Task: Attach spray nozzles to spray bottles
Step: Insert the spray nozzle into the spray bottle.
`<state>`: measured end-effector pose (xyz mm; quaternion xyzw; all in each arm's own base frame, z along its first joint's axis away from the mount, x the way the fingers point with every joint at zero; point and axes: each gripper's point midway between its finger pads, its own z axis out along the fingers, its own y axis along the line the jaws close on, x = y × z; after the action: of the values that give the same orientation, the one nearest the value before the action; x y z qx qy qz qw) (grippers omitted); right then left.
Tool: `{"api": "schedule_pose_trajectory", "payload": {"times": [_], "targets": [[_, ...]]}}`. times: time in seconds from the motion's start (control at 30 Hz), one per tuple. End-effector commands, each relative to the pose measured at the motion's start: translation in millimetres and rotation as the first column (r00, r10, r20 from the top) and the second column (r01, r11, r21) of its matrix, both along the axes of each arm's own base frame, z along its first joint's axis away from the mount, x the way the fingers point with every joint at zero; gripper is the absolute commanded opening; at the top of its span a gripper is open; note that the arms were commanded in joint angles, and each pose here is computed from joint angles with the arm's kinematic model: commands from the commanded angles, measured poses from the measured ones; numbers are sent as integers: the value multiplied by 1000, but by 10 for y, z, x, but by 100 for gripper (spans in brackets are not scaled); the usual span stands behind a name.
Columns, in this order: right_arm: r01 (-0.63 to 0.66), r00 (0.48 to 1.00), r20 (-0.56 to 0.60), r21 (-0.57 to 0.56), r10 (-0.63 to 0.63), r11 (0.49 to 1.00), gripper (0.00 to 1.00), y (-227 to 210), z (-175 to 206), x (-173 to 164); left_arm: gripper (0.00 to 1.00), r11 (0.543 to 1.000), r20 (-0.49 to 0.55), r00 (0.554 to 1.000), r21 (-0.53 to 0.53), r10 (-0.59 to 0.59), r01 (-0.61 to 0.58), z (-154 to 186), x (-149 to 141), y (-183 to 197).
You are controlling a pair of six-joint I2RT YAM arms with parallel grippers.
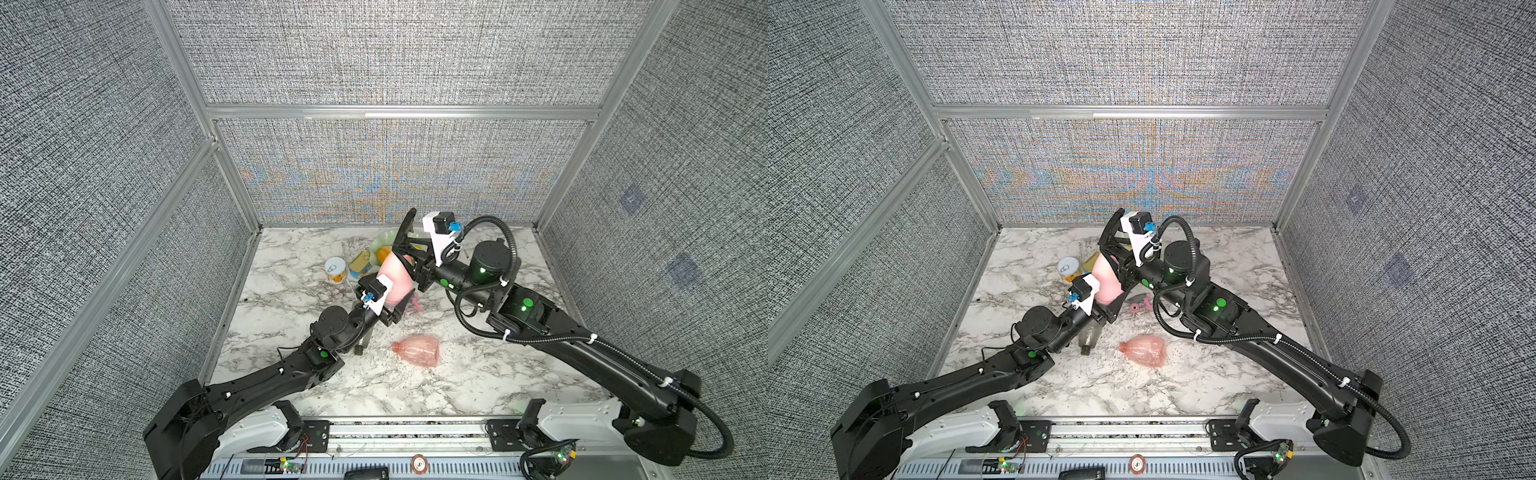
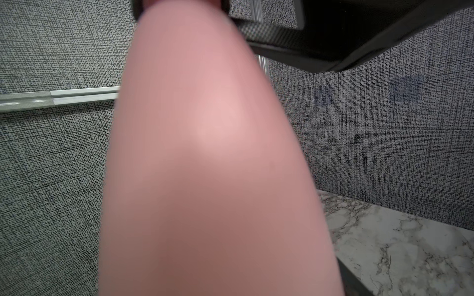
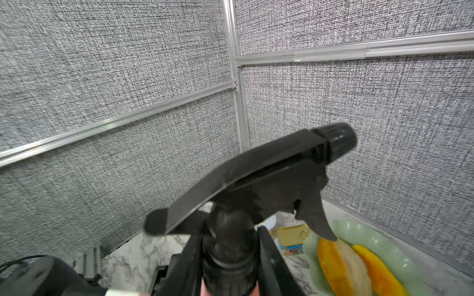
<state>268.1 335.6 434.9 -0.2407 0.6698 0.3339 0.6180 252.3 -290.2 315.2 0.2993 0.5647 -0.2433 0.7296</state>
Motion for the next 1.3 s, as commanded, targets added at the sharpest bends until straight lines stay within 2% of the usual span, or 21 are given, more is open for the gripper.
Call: {"api": "schedule_pose_trajectory", "payload": {"times": [0.0,0.13,0.3,0.5,0.7,0.87,1.07,1.27], "targets": [[184,979,-57,-171,-196,968,31,-89,-437,170,76,996,75,996,-77,53,-47,293,25,87],[319,941,-24,-267,-337,909,31,16,-591,222,76,993,97,990,-69,99,-92,323,87,116],[438,884,-39,-284,-467,853,31,29,-633,261,76,991,114,986,-67,125,-118,316,105,146],[366,920,-45,-260,-390,894,35,219,-457,98,77,990,118,985,-74,129,-121,316,93,174],[283,953,-59,-180,-297,942,42,194,-165,-76,77,991,124,985,-87,116,-106,325,59,181],[263,961,-44,-159,-273,952,44,177,-39,-139,77,992,131,986,-90,102,-90,340,31,172],[231,971,-19,-185,-239,955,45,244,6,-203,77,991,128,987,-99,100,-88,342,26,182],[180,982,-25,-188,-188,966,54,239,58,-362,76,986,115,987,-134,113,-97,385,39,242]]}}
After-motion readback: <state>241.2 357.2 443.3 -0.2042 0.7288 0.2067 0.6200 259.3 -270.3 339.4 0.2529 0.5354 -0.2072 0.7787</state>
